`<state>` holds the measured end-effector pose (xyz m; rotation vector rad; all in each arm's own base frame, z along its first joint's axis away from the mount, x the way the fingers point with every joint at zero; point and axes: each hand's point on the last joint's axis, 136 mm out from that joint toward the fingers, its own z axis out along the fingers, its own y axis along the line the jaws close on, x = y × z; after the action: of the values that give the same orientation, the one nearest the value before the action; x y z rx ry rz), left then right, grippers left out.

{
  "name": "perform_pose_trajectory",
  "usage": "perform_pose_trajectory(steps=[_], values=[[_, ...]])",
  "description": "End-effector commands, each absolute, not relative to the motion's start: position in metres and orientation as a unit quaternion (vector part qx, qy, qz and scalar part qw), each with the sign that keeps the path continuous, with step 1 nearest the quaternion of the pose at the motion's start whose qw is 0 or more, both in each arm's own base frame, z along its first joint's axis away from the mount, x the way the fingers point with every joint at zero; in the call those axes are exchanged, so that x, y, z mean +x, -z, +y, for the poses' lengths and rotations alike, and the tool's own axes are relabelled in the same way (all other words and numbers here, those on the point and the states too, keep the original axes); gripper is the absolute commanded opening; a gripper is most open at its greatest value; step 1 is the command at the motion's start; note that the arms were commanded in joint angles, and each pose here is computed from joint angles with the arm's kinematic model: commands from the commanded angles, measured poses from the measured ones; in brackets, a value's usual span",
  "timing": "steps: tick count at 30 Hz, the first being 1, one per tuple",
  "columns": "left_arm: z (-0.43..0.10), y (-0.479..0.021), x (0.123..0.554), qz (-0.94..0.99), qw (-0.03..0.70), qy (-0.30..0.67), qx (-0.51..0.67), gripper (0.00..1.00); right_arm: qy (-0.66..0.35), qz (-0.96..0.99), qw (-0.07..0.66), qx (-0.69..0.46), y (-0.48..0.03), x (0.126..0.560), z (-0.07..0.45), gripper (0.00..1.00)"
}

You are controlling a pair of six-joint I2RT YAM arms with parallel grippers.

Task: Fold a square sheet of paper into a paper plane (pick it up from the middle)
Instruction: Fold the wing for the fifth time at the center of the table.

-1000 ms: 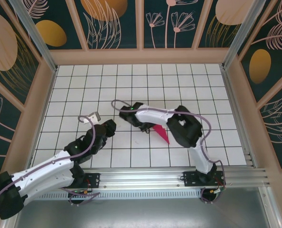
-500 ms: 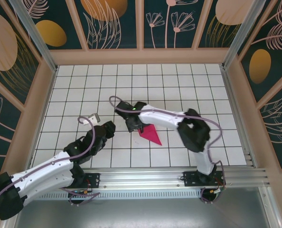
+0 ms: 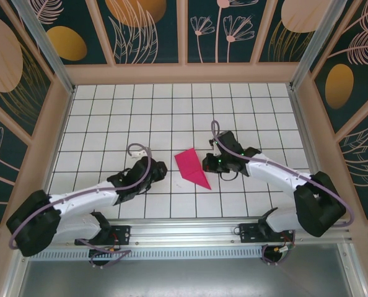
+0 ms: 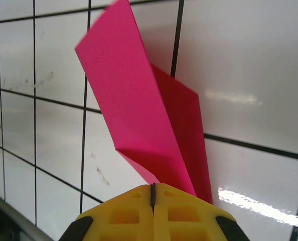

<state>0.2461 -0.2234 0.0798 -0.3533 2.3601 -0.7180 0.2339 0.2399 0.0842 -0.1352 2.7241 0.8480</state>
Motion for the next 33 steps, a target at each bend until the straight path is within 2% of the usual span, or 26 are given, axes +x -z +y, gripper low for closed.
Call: perform_pose_trajectory(steps=[1,7,19,31,33], values=[[-0.252,-0.084,0.25,0.894,0.296,0.316,-0.117,0.3,-0.36,0.921,0.137,-0.064,-0.092,0.233,0.258,0.03],[-0.272,-0.072,0.252,0.897,0.264,0.334,-0.119,0.31,-0.364,0.922,0.114,-0.071,-0.077,0.233,0.262,0.02],[-0.284,-0.062,0.255,0.904,0.246,0.332,-0.11,0.32,-0.334,0.936,0.099,-0.044,-0.041,0.241,0.243,0.02],[-0.298,-0.063,0.261,0.901,0.237,0.346,-0.109,0.45,-0.338,0.937,0.084,-0.007,-0.014,0.245,0.224,0.03],[-0.302,-0.063,0.263,0.899,0.235,0.352,-0.111,0.49,-0.34,0.937,0.081,-0.005,-0.012,0.243,0.224,0.03]])
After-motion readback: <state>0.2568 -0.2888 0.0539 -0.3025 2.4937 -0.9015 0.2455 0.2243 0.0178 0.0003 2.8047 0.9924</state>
